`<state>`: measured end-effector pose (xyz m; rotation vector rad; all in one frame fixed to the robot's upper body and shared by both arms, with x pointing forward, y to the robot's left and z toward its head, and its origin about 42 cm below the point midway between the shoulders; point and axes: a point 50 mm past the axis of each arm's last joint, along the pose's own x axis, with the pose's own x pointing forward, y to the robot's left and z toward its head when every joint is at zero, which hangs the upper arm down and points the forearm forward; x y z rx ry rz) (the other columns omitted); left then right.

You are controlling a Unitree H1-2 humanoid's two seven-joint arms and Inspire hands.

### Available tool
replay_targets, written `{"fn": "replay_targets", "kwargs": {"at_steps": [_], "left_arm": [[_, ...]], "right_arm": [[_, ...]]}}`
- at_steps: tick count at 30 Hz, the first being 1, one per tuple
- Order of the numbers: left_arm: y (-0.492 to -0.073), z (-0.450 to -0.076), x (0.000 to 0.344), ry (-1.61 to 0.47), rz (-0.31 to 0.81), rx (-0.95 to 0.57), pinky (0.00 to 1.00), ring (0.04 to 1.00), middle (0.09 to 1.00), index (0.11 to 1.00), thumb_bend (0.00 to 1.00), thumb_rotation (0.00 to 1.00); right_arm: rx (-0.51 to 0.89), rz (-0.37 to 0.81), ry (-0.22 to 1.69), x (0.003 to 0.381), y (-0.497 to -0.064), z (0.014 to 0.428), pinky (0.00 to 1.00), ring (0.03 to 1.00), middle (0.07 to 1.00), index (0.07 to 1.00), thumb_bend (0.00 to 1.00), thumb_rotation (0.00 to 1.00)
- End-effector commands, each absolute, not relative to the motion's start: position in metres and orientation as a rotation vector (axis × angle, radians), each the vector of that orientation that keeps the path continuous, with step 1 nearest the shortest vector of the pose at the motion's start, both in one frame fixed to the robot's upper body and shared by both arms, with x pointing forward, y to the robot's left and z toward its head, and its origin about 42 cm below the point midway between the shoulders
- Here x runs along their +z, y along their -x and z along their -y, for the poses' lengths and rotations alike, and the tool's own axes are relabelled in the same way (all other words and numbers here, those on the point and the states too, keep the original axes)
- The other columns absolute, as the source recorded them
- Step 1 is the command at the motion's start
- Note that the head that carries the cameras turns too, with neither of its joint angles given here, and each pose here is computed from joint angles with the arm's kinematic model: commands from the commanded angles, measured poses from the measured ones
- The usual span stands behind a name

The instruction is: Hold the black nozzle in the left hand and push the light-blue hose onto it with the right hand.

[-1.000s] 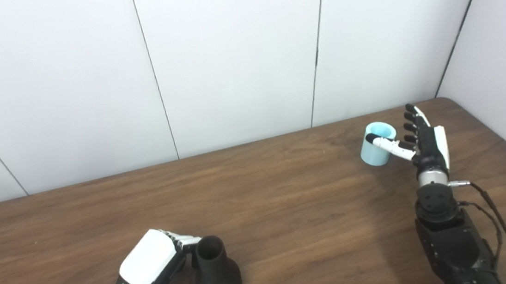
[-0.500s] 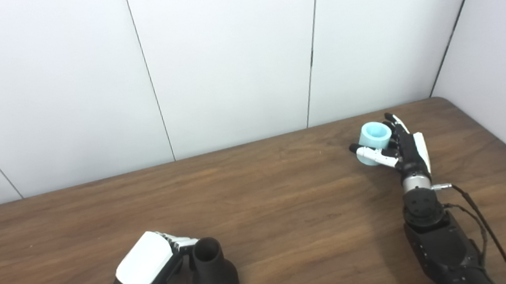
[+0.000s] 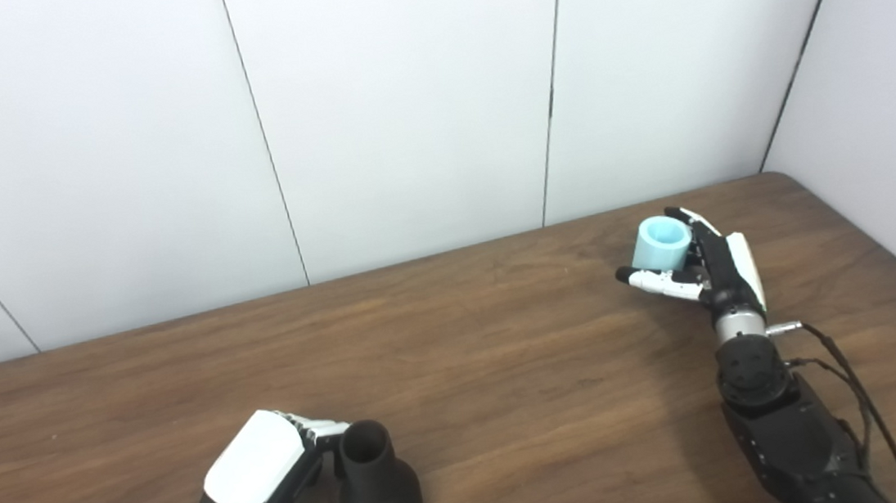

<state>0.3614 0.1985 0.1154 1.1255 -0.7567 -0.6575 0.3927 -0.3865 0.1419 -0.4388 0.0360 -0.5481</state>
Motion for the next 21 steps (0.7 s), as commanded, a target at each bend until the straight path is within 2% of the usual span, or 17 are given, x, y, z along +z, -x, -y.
{"fn": "replay_targets", "kwargs": {"at_steps": [1,2,5,6,7,8,10,12,21], "left_arm": [[-0.331,-0.195,0.073,-1.08,0.644,-0.703,0.13,0.178,0.471,0.481,0.53,0.0],[-0.331,-0.195,0.074,-1.078,0.642,-0.704,0.12,0.176,0.471,0.481,0.53,0.0],[-0.331,-0.195,0.074,-1.075,0.636,-0.707,0.12,0.177,0.471,0.481,0.53,0.0],[-0.331,-0.195,0.074,-1.074,0.636,-0.705,0.12,0.175,0.471,0.481,0.53,0.0],[-0.33,-0.195,0.074,-1.073,0.637,-0.703,0.12,0.176,0.471,0.481,0.53,0.0],[-0.33,-0.195,0.074,-1.072,0.638,-0.701,0.12,0.176,0.471,0.481,0.53,0.0],[-0.33,-0.196,0.075,-1.076,0.643,-0.7,0.12,0.175,0.471,0.481,0.53,0.0],[-0.33,-0.196,0.075,-1.081,0.642,-0.704,0.12,0.176,0.471,0.481,0.53,0.0],[-0.329,-0.196,0.075,-1.074,0.644,-0.702,0.12,0.168,0.471,0.48,0.53,0.0]], "right_arm": [[-0.595,-0.006,0.377,0.151,-0.4,0.386,0.66,0.715,0.712,0.729,0.91,0.12],[-0.626,-0.002,0.351,0.15,-0.401,0.386,0.63,0.689,0.681,0.689,0.89,0.07],[-0.697,0.0,0.322,0.148,-0.402,0.385,0.61,0.663,0.648,0.617,0.84,0.01],[-0.716,0.001,0.313,0.147,-0.403,0.385,0.61,0.66,0.643,0.555,0.69,0.07],[-0.734,0.007,0.303,0.147,-0.403,0.386,0.59,0.636,0.623,0.514,0.59,0.1],[-0.748,0.017,0.295,0.147,-0.403,0.386,0.53,0.586,0.582,0.488,0.56,0.05],[-0.763,0.032,0.289,0.144,-0.404,0.389,0.44,0.487,0.517,0.477,0.53,0.01],[-0.769,0.048,0.294,0.143,-0.405,0.389,0.4,0.447,0.48,0.49,0.53,0.0],[-0.77,0.058,0.285,0.139,-0.403,0.387,0.39,0.44,0.474,0.488,0.53,0.0]]}}
